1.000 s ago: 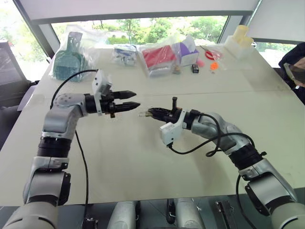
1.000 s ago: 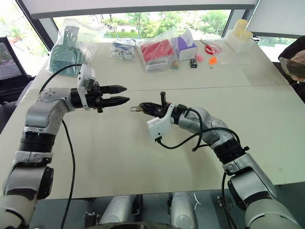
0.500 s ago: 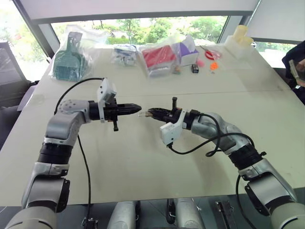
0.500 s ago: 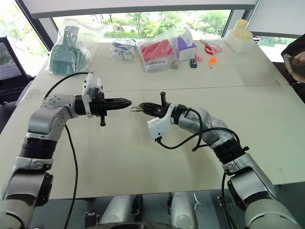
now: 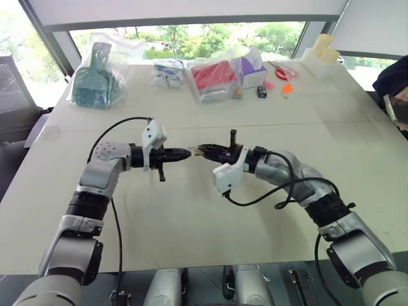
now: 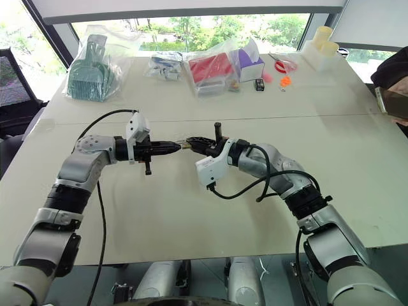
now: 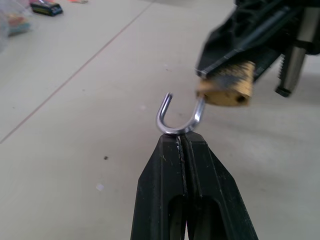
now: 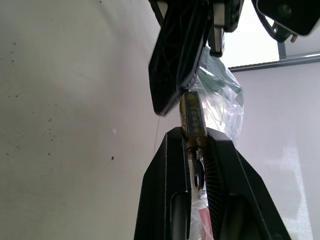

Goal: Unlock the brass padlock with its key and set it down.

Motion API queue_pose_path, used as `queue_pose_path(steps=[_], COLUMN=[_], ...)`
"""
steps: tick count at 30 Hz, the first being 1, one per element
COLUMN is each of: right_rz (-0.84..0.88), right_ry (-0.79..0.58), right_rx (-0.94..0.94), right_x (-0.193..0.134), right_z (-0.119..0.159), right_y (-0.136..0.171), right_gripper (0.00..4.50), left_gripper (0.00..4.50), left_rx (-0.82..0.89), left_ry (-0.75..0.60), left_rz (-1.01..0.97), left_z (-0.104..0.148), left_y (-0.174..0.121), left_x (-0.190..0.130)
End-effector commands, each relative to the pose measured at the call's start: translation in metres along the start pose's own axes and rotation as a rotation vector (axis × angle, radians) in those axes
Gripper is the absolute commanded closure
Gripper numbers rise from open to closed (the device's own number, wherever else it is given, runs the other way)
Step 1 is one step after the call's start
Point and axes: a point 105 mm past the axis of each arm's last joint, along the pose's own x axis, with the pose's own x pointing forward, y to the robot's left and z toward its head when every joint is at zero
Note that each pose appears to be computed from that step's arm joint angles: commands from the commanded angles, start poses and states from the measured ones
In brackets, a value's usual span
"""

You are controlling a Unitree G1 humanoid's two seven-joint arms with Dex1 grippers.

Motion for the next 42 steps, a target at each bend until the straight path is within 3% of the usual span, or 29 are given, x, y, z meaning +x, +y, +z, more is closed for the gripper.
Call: queue_pose_path(steps=[1,8,15,21,30,33,36,42], right_rz=[-0.049,-0.019,0.038,0.092,0.135,0.159,0.160,0.145], right_ry=[-0.026,0.003,0.114,0.136,0.079,0.087,0.156,0.216], right_rx=[-0.016,0.011,0.058,0.061,0.022,0.023,0.174,0.777], right_x=[0.001,0.000,0.002,0.008,-0.001,-0.019,-0.040,-0.063], right_z=[0.007,0.000,-0.035,-0.047,-0.038,-0.038,-0.046,-0.045], right_y=[-0.015,-0.007,0.017,0.036,0.042,0.039,0.029,0.010], right_gripper=[4.50,4.50,4.50,4.50,0.02,0.02,0.02,0.02], left_gripper=[4.47,4.47,4.47,4.47,4.50,4.50,4.50,4.50], left_rx=[0.027,0.030,0.047,0.057,0.048,0.051,0.048,0.060], left_ry=[-0.066,0.004,0.099,0.091,0.079,0.076,0.065,0.074], left_rz=[0.022,0.021,0.075,0.086,0.117,0.115,0.102,0.112], left_z=[0.020,0.007,-0.012,-0.009,-0.007,-0.004,0.000,0.003], left_y=[0.007,0.006,0.006,-0.007,-0.019,-0.023,-0.027,-0.026], left_x=[-0.005,-0.018,-0.045,-0.047,-0.050,-0.051,-0.050,-0.055])
